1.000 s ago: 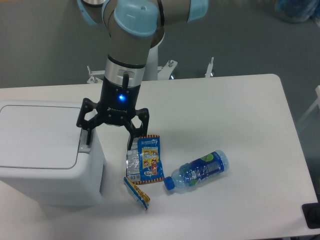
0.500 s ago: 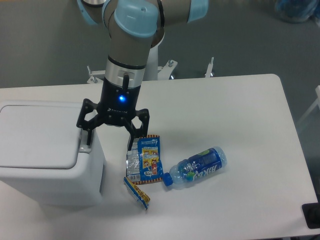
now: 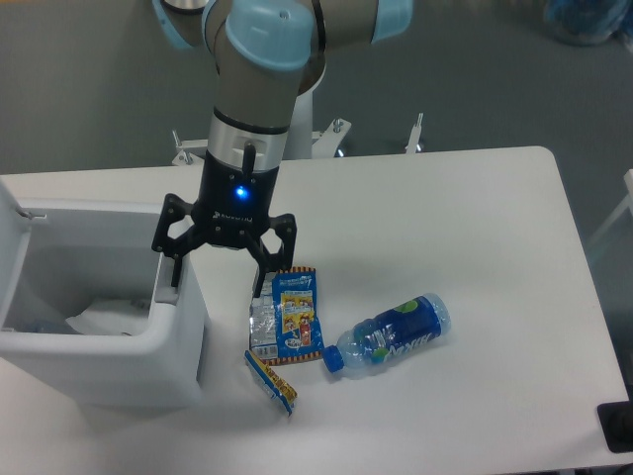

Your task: Open the trash can

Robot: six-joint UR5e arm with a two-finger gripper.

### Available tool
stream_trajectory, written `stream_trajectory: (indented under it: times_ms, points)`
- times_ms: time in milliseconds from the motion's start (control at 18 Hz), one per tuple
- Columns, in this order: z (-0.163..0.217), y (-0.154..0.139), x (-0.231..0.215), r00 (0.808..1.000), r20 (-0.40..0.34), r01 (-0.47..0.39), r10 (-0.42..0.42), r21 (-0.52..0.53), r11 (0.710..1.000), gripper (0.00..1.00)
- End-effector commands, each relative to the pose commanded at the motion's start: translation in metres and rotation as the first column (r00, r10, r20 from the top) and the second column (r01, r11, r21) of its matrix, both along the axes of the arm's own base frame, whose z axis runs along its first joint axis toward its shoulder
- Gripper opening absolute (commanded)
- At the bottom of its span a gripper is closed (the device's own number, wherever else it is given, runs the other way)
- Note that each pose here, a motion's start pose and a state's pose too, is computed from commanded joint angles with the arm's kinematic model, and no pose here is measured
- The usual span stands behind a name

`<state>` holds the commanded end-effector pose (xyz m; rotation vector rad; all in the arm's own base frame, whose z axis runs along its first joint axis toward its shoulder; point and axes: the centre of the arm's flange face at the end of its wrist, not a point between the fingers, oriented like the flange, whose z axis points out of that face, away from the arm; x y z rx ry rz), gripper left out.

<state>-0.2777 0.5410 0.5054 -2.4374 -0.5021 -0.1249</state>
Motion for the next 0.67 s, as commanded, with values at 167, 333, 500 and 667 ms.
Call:
stream_trajectory:
  times_ms: [167, 333, 500, 667]
  points:
    - [0.017, -0.01, -0.012, 0.998, -0.058, 0.019, -0.018, 0.015, 1.0, 1.0]
    - [0.026, -0.033, -0.034, 0.989, -0.146, 0.033, -0.033, 0.0, 0.999, 1.0]
    - [0.024, -0.054, -0.058, 0.964, -0.252, 0.067, -0.082, -0.068, 0.995, 1.0]
    - [0.016, -0.067, -0.072, 0.948, -0.299, 0.07, -0.105, -0.126, 0.99, 1.0]
